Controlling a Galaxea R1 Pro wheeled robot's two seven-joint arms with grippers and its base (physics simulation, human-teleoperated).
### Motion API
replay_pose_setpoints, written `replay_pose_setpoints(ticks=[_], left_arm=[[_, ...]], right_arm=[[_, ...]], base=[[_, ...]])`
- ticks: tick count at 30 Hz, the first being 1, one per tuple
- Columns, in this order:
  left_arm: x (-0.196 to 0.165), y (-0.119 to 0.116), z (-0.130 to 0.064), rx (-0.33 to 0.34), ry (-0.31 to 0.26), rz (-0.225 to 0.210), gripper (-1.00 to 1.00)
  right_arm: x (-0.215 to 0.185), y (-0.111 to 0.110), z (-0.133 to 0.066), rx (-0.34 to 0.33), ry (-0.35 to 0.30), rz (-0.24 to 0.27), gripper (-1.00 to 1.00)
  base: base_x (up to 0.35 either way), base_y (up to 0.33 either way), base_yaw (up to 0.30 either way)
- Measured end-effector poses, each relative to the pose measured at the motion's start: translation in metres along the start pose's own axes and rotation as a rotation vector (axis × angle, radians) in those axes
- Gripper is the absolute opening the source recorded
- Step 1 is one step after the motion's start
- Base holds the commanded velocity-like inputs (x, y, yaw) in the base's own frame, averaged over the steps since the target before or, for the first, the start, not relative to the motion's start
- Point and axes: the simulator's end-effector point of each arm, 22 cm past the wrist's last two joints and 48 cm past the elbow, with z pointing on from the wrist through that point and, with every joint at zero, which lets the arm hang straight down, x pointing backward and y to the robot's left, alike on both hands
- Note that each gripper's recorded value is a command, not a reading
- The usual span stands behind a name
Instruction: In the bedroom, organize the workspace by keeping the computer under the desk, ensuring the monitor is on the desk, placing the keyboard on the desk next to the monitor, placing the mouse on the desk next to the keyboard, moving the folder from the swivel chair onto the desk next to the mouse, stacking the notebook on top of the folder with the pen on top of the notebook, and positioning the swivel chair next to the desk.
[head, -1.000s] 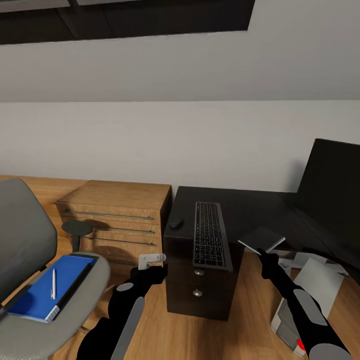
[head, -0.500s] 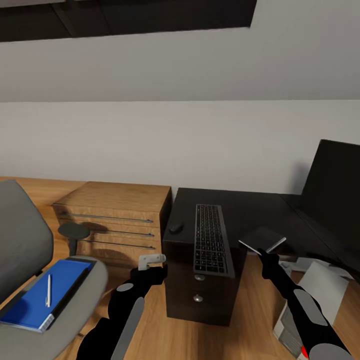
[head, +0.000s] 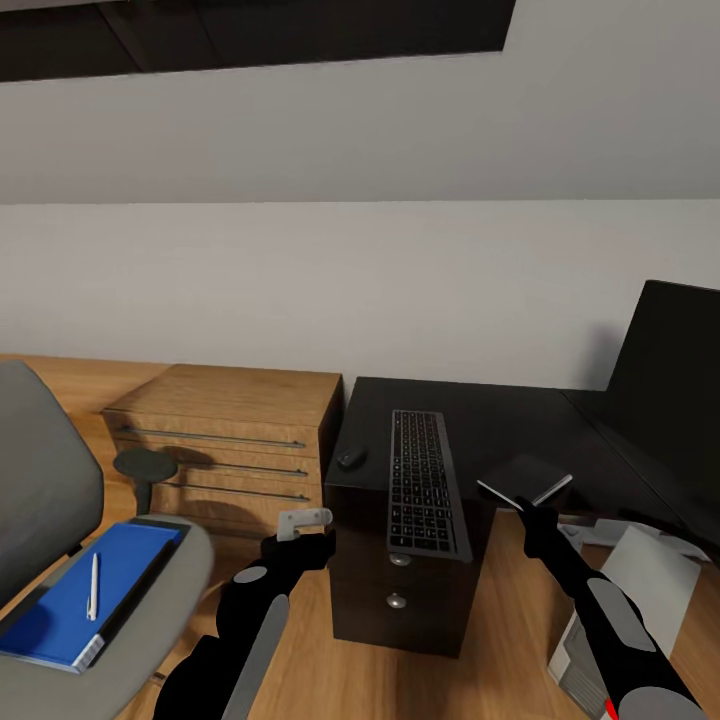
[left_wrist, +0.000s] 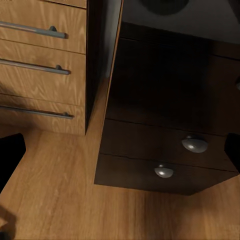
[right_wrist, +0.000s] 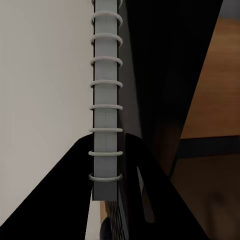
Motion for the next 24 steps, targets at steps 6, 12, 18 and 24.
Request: replay_pose_setpoints(ticks=[6, 12, 18, 24], left_arm=[[0.0, 0.0, 0.0, 0.0, 0.0, 0.0, 1.0], [0.0, 0.0, 0.0, 0.0, 0.0, 0.0, 1.0], [0.0, 0.0, 0.0, 0.0, 0.0, 0.0, 1.0], [0.0, 0.0, 0.0, 0.0, 0.001, 0.0, 1.0]], right_arm=[[0.0, 0.0, 0.0, 0.001, 0.001, -0.003, -1.0], [0.0, 0.0, 0.0, 0.001, 0.001, -0.002, -1.0], [0.0, 0.0, 0.0, 0.0, 0.001, -0.001, -1.0], [0.002, -0.022, -0.003, 0.047, 0.006, 0.0, 1.0]], base=[[-0.076, 0.0, 0.0], [-0.095, 0.0, 0.0], [-0.011, 0.0, 0.0], [0.0, 0.0, 0.0]])
